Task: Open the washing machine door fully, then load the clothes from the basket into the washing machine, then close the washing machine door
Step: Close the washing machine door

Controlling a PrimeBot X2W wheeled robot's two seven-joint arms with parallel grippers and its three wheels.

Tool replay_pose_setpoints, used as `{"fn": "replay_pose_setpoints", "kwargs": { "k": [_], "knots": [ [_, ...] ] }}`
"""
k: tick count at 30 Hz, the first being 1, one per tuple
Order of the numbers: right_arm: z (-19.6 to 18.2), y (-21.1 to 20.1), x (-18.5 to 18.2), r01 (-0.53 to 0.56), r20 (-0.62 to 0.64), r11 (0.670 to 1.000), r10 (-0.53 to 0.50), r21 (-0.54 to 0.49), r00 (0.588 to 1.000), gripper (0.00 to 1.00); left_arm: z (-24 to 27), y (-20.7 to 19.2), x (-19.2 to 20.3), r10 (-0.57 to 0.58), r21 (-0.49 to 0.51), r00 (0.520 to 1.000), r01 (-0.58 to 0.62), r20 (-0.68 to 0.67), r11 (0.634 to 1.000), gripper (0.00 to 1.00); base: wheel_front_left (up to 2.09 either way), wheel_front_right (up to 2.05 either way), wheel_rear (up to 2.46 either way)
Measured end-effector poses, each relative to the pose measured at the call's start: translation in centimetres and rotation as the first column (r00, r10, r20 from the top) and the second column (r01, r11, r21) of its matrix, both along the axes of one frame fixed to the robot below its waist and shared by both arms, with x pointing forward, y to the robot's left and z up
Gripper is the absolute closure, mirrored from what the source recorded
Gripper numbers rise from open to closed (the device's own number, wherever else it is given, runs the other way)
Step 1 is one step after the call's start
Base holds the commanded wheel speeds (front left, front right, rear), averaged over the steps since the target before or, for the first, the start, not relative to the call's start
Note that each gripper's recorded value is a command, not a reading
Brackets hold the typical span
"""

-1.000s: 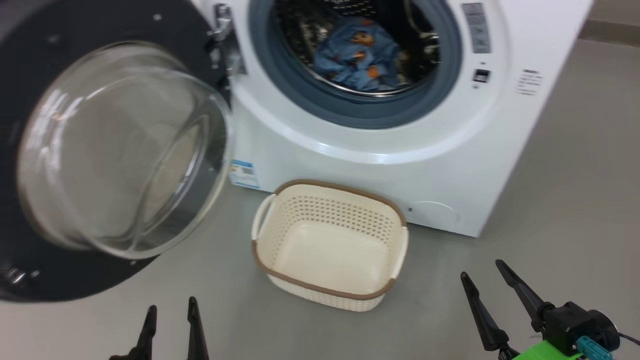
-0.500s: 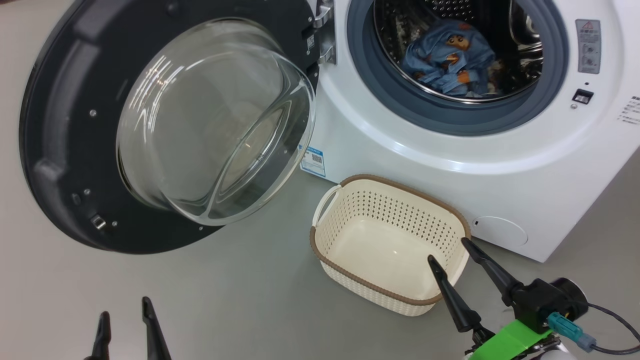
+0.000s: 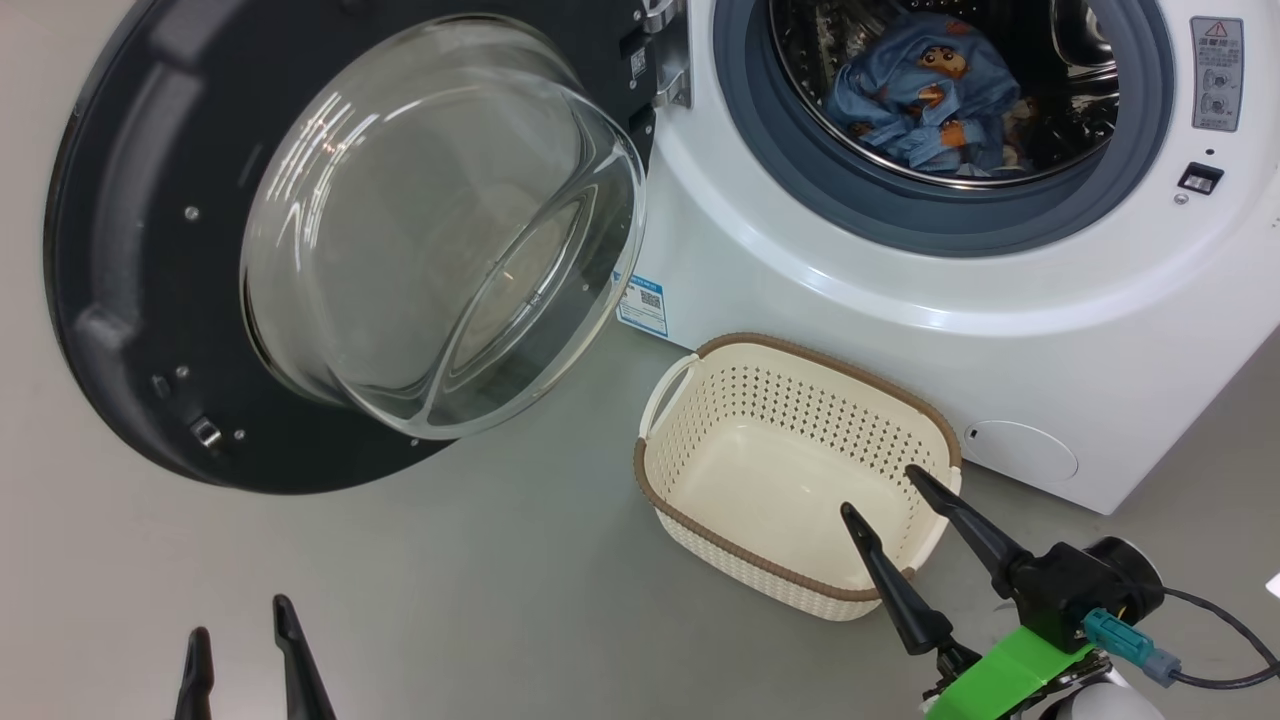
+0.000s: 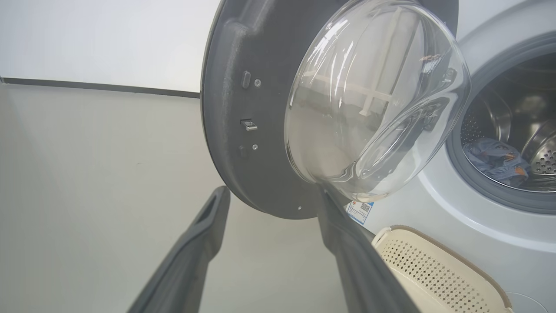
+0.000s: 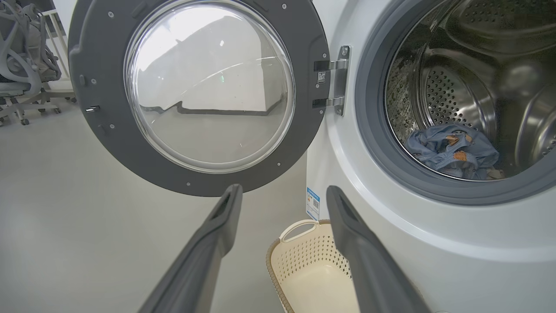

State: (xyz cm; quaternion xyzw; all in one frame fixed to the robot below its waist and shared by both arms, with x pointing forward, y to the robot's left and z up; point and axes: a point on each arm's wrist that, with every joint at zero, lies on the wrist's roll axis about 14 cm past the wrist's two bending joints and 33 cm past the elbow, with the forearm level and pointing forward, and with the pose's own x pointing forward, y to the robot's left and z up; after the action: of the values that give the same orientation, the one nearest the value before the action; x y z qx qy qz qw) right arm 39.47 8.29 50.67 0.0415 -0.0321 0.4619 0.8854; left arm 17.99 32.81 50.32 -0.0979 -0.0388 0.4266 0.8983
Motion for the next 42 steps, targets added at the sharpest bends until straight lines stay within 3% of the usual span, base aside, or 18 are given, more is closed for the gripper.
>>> {"fn": "replay_pose_setpoints", "kwargs": {
  "k": [6, 7, 8, 15, 19, 25, 28, 33, 42],
  "knots": [
    [0.0, -0.1, 0.1, 0.003, 0.003, 1.0, -0.003, -0.003, 1.0, 0.0, -0.2, -0.2, -0.1, 0.001, -0.01, 1.0, -0.001, -0.004, 1.0, 0.03, 0.0, 0.0, 0.0],
    [0.0, -0.2, 0.1, 0.004, 0.003, 1.0, -0.004, -0.002, 1.0, 0.0, -0.3, -0.2, -0.1, 0.003, -0.011, 1.0, -0.003, -0.005, 1.0, 0.42, 0.0, 0.0, 0.0],
    [0.0, -0.2, 0.1, 0.005, 0.003, 1.0, -0.005, -0.002, 1.0, 0.0, -0.4, -0.1, -0.2, 0.007, -0.019, 1.0, -0.007, -0.002, 1.0, 1.0, 0.0, 0.0, 0.0],
    [0.3, -0.4, 0.3, 0.02, 0.002, 1.0, -0.02, 0.007, 1.0, 0.0, -0.1, 4.2, -4.0, 0.184, -0.097, 0.98, -0.177, 0.075, 0.979, 1.0, 0.0, 0.0, 0.0],
    [0.4, -0.7, 0.4, 0.035, 0.0, 0.999, -0.035, 0.014, 0.999, 0.0, 1.5, 8.7, -6.9, 0.309, -0.137, 0.929, -0.286, 0.203, 0.948, 1.0, 0.0, 0.0, 0.0],
    [-0.5, -2.0, 0.3, 0.093, -0.046, 0.995, -0.092, 0.022, 0.995, 0.0, 4.9, 15.2, -8.6, 0.382, -0.097, 0.859, -0.372, 0.341, 0.923, 1.0, 0.0, 0.0, 0.0],
    [-0.9, -2.6, 0.4, 0.117, -0.065, 0.993, -0.115, 0.026, 0.991, 0.0, 5.9, 18.2, -8.2, 0.401, -0.139, 0.845, -0.377, 0.354, 0.916, 1.0, 0.0, 0.0, 0.0],
    [-1.7, -3.7, 0.3, 0.154, -0.095, 0.988, -0.151, 0.022, 0.984, 0.0, 9.1, 22.4, -5.8, 0.373, -0.151, 0.864, -0.341, 0.339, 0.928, 1.0, 0.0, 0.0, 0.0],
    [-2.6, -5.8, 0.3, 0.204, -0.115, 0.979, -0.202, 0.01, 0.973, 0.0, 12.0, 24.8, 1.3, 0.339, -0.345, 0.827, -0.19, 0.449, 0.919, 1.0, 0.0, 0.0, 0.0]
  ]
}}
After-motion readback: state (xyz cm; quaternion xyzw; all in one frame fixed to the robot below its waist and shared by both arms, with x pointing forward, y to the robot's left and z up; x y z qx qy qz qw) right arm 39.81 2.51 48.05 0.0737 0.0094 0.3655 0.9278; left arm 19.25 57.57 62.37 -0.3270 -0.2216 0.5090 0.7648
